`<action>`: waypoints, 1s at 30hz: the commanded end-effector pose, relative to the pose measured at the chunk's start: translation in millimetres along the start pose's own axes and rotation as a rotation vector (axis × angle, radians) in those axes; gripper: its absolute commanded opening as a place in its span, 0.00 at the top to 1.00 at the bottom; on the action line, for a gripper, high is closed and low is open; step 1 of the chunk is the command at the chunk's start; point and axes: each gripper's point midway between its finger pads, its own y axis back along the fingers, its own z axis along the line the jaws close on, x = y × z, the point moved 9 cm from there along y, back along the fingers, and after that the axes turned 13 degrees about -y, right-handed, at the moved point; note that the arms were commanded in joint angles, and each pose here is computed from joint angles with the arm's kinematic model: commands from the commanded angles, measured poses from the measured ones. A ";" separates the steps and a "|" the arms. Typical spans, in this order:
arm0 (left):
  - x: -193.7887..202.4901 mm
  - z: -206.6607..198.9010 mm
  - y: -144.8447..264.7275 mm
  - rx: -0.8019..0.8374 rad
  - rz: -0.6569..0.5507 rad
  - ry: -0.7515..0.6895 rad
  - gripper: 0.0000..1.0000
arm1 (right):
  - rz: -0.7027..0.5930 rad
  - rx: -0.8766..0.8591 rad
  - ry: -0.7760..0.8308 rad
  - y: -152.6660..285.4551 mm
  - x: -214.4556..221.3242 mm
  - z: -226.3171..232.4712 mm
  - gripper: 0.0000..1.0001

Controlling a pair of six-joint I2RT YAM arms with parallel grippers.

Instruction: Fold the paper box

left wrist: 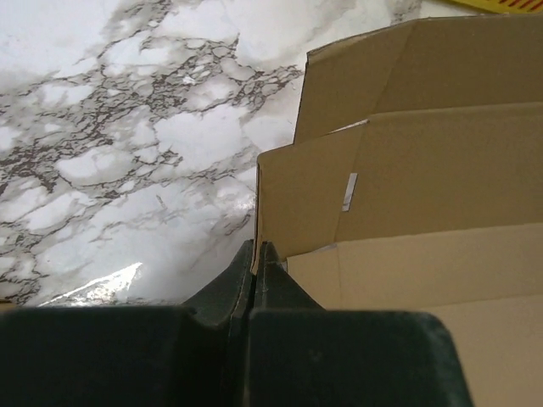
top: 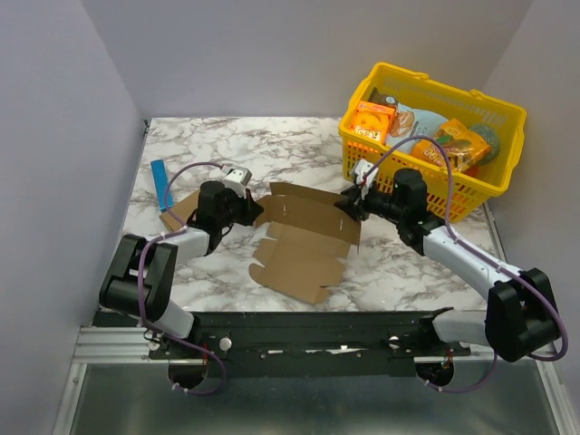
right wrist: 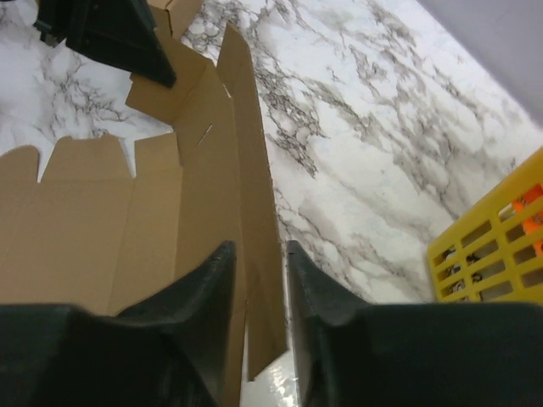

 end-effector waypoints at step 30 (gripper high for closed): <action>-12.8 -81.9 24.8 -0.048 -0.165 -0.467 1.00 | -0.091 0.545 -1.542 27.5 -48.2 29.9 0.34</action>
